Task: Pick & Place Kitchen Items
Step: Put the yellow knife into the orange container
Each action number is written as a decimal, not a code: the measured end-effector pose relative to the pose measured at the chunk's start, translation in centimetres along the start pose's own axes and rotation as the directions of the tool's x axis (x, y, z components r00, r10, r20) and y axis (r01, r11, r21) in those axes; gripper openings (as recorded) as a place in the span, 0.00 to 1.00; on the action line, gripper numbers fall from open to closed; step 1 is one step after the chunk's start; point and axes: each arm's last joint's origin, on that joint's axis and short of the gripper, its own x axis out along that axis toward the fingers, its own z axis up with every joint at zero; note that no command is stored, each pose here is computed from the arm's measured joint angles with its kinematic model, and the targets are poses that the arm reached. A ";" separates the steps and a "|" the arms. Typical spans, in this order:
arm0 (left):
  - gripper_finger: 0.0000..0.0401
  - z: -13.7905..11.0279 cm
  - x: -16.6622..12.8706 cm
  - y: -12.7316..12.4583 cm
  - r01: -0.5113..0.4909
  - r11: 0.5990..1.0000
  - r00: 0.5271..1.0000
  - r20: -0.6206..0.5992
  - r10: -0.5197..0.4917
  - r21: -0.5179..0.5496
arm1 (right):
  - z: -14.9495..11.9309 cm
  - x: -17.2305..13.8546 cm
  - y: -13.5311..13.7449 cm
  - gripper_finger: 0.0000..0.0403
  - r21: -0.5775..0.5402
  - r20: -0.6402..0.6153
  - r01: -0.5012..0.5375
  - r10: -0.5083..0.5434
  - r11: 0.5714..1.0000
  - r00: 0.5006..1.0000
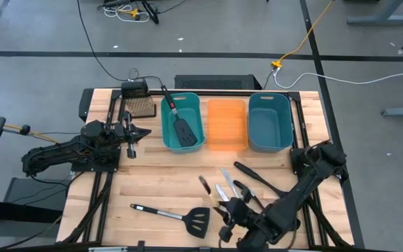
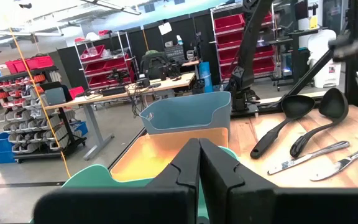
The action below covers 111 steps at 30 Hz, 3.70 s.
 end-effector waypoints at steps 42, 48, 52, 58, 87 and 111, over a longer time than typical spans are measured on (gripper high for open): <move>0.03 1.3 -0.1 0.5 -0.124 0.985 0.987 0.122 0.109 0.120 | 19.5 -16.2 -26.4 0.21 -0.550 0.391 -0.178 0.441 0.816 0.808; 0.03 1.4 -0.1 0.6 -0.155 0.978 0.983 0.125 0.138 0.139 | 13.4 -15.2 -29.8 0.21 -0.491 0.503 -0.182 0.448 0.852 0.739; 0.03 1.4 -0.1 0.6 -0.166 0.976 0.981 0.123 0.149 0.141 | 9.4 -13.2 -31.3 0.21 -0.382 0.615 -0.159 0.379 0.910 0.692; 0.03 1.3 -0.1 0.6 -0.165 0.976 0.982 0.118 0.149 0.143 | 4.7 -9.5 -31.4 0.21 -0.315 0.680 -0.181 0.354 0.932 0.642; 0.03 1.1 -0.1 0.6 -0.159 0.979 0.985 0.094 0.147 0.131 | 1.8 -6.3 -32.5 0.21 -0.102 0.694 0.064 0.025 0.993 0.720; 0.03 1.1 -0.1 0.6 -0.159 0.978 0.985 0.092 0.148 0.134 | 22.9 -2.5 -34.2 0.21 -0.209 -0.157 0.614 -0.646 0.761 0.747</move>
